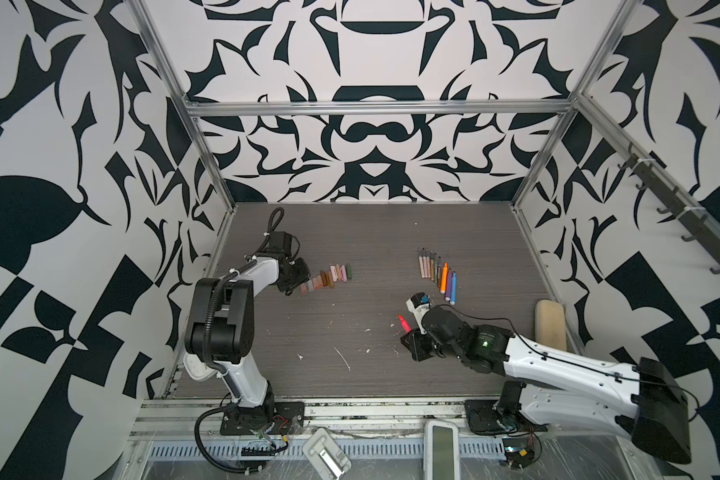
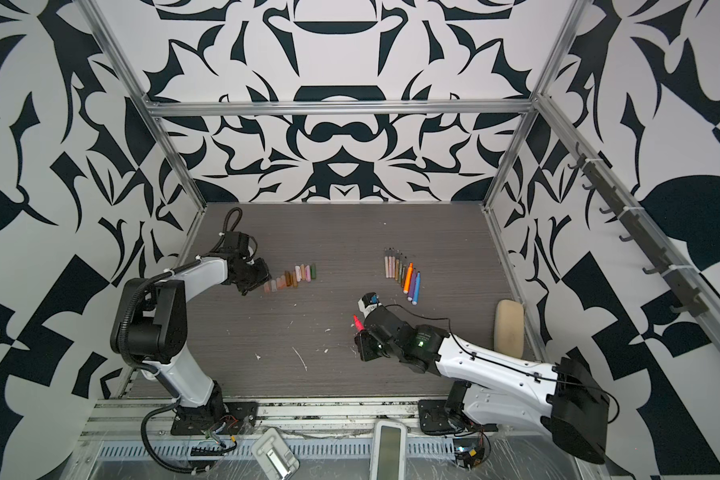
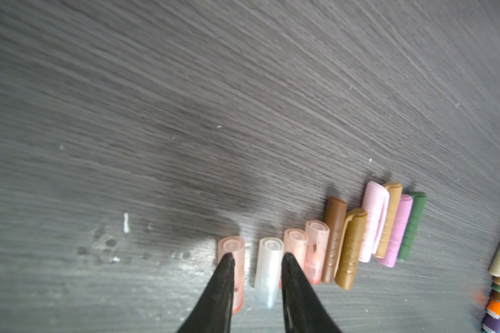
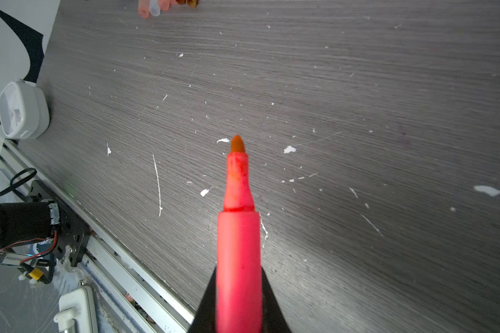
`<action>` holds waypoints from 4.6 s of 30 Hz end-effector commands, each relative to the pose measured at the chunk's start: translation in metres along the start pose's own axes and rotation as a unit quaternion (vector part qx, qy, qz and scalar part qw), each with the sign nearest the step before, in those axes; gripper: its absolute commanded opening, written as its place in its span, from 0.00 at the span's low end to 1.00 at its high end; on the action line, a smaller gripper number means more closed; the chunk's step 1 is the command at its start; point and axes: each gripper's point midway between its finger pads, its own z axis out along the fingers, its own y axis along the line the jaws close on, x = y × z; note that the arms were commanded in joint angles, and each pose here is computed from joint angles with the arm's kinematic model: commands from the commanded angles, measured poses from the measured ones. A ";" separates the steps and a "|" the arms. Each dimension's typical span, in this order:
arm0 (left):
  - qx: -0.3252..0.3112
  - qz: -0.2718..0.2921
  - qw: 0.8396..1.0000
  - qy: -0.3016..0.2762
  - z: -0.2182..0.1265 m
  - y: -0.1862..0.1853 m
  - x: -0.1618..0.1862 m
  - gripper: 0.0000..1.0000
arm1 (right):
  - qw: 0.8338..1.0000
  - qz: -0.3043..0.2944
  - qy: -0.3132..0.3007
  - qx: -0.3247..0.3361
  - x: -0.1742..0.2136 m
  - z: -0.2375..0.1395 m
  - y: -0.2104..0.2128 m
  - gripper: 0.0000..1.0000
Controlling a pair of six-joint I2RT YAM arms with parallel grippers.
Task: Open the pen caps
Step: 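Carry the uncapped pink marker beside the blue marker with the right gripper, then lower the pink marker next to the blue marker and open the right gripper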
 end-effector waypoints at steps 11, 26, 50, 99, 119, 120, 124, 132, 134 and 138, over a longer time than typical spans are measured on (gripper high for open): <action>0.010 -0.010 1.000 -0.003 -0.004 -0.001 -0.002 0.32 | 0.984 0.105 -0.056 0.130 -0.048 -0.065 -0.124 0.00; 0.225 -0.004 0.973 -0.047 -0.120 -0.088 -0.001 0.36 | 0.959 0.186 -0.120 0.177 -0.096 -0.038 -0.231 0.00; 0.330 0.002 0.944 -0.003 -0.177 -0.092 0.003 0.36 | 0.952 0.252 -0.078 0.156 -0.090 -0.007 -0.263 0.39; 0.230 -0.066 0.969 -0.054 -0.144 -0.037 0.016 0.37 | 0.963 0.225 -0.116 0.096 -0.092 -0.043 -0.221 0.36; 0.042 -0.147 0.988 0.014 0.006 0.053 0.014 0.00 | 0.966 0.200 -0.147 0.068 -0.070 -0.071 -0.188 0.35; 0.042 -0.147 0.988 0.018 0.009 0.053 0.014 0.00 | 0.966 0.200 -0.146 0.068 -0.070 -0.070 -0.188 0.35; 0.048 -0.151 0.987 0.029 0.022 0.053 0.012 0.00 | 0.967 0.202 -0.142 0.068 -0.069 -0.068 -0.190 0.35; 0.060 -0.155 0.985 0.045 0.027 0.050 0.018 0.00 | 0.966 0.200 -0.143 0.077 -0.070 -0.068 -0.193 0.35; 0.057 -0.156 0.985 0.047 0.026 0.051 0.020 0.00 | 0.966 0.202 -0.142 0.082 -0.070 -0.068 -0.195 0.36; 0.036 -0.160 0.986 0.040 0.019 0.059 0.025 0.00 | 0.956 0.229 -0.132 0.126 -0.063 -0.069 -0.211 0.35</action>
